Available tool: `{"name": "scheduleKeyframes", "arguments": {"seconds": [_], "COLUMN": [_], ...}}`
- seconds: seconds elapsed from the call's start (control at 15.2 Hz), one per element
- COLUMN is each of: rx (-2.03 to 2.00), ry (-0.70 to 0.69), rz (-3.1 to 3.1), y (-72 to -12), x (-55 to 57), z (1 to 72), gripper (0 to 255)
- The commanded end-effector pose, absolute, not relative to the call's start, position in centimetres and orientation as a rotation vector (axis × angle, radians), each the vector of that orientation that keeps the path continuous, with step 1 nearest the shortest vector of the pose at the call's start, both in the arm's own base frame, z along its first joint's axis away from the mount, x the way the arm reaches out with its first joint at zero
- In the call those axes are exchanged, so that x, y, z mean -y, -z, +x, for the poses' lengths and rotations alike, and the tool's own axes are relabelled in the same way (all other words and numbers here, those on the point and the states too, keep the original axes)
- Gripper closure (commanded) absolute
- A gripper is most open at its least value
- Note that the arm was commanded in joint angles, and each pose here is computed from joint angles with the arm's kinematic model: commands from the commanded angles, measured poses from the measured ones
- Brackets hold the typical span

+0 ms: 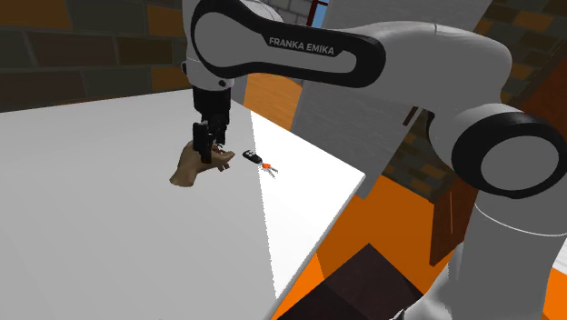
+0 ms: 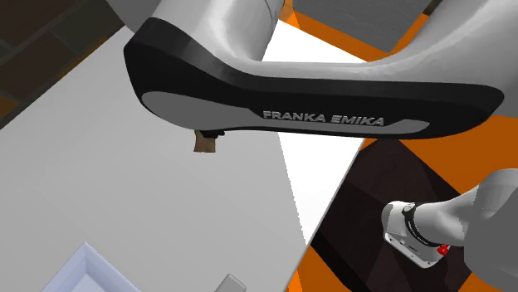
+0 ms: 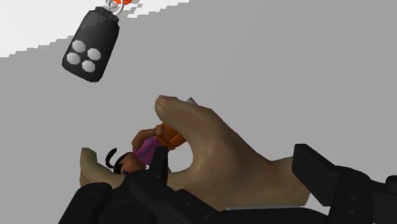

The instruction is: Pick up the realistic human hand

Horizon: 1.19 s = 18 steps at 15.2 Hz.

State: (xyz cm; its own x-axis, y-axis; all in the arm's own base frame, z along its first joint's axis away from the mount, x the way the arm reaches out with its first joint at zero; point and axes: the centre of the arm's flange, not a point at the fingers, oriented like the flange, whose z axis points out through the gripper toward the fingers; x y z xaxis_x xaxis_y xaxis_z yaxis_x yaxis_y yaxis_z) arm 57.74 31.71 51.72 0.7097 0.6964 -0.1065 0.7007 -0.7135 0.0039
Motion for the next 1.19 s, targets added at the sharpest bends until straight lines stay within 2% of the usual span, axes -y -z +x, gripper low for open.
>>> {"name": "scheduleKeyframes", "arguments": {"seconds": [0.0,0.33,0.4,1.12], "rx": [-1.174,-1.174,-1.174,-1.174], "ry": [0.15,0.15,0.15,0.15], "rz": [2.862,2.862,2.862,2.862], "y": [-50.7,-48.8,-48.8,-49.8], "x": [-31.8,-31.8,-31.8,-31.8], "z": [57.8,57.8,57.8,57.8], "gripper": [0,0,255,255]}}
